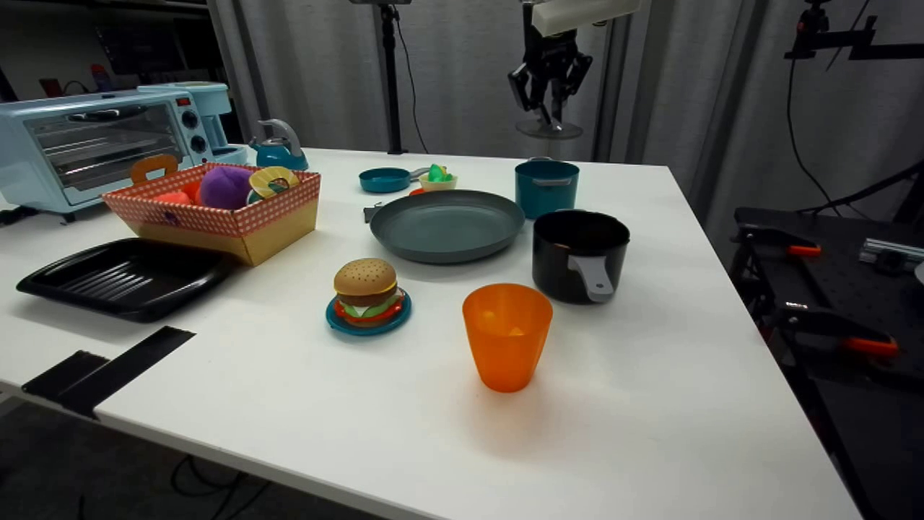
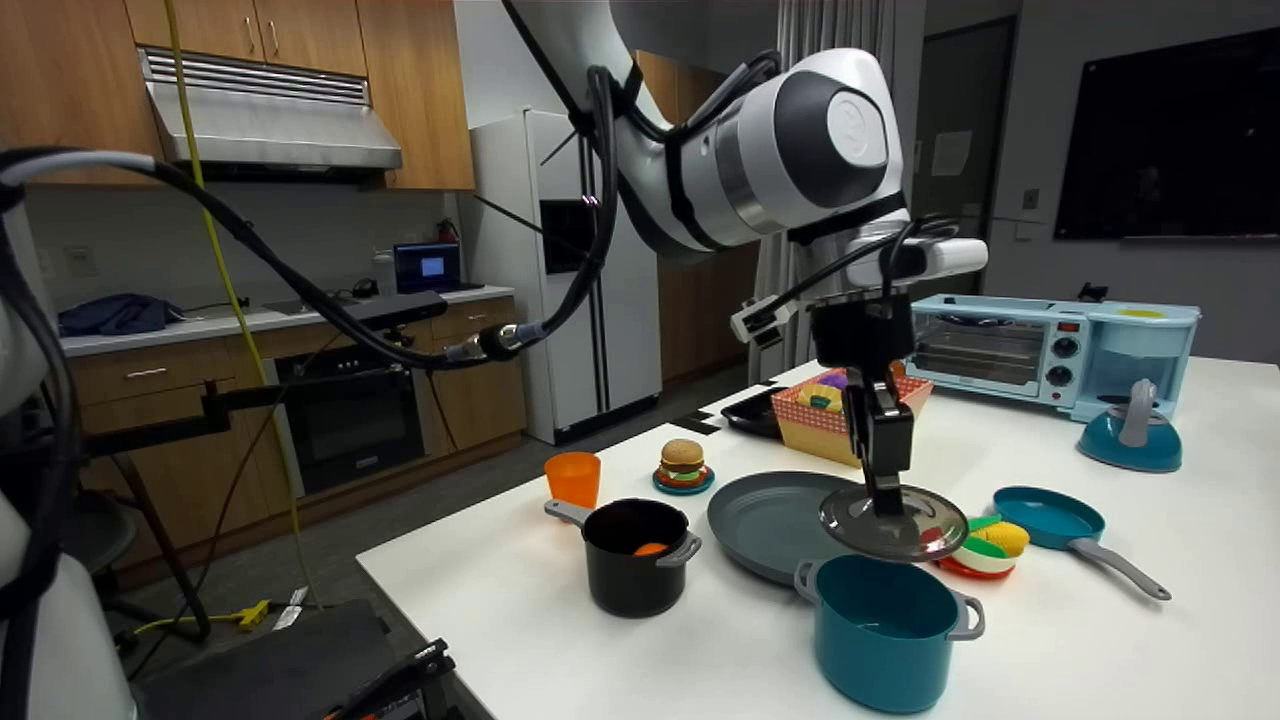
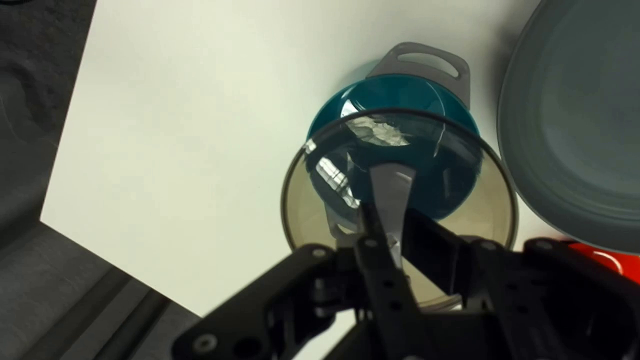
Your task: Move the black lid to the blue pot then move it back to the black pot
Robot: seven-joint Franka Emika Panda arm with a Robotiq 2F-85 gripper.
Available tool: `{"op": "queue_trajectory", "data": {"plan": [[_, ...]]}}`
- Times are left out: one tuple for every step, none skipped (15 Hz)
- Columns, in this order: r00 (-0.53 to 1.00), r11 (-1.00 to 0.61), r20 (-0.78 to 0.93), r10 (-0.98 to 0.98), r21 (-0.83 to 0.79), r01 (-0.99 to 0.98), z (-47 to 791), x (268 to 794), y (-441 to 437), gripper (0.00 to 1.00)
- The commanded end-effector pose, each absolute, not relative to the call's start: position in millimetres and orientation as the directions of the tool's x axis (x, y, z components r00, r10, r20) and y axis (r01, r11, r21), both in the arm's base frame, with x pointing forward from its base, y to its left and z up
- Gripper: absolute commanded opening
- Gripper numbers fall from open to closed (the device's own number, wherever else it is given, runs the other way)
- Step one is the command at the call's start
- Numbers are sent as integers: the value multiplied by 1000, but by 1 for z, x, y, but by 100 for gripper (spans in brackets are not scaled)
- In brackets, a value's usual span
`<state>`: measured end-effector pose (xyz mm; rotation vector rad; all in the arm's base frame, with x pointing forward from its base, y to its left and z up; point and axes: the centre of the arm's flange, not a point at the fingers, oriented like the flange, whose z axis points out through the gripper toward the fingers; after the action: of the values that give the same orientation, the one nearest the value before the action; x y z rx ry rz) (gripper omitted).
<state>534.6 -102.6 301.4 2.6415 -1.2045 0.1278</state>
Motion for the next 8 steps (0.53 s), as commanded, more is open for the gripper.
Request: {"op": "queue_trajectory", "data": {"plan": [[659, -636, 161, -735, 175, -752, 289, 536, -104, 4], [659, -636, 158, -735, 178, -751, 286, 536, -105, 4], [660, -635, 155, -735, 181, -751, 283, 535, -105, 4], [659, -634, 151, -736, 184, -751, 280, 534, -106, 4], [659, -634, 147, -737, 186, -751, 277, 533, -107, 4], [659, -633, 144, -738, 189, -751, 275, 533, -108, 4], [658, -632, 141, -740, 190, -751, 272, 533, -109, 4], [659, -634, 137, -739, 190, -750, 269, 533, -110, 4]]}}
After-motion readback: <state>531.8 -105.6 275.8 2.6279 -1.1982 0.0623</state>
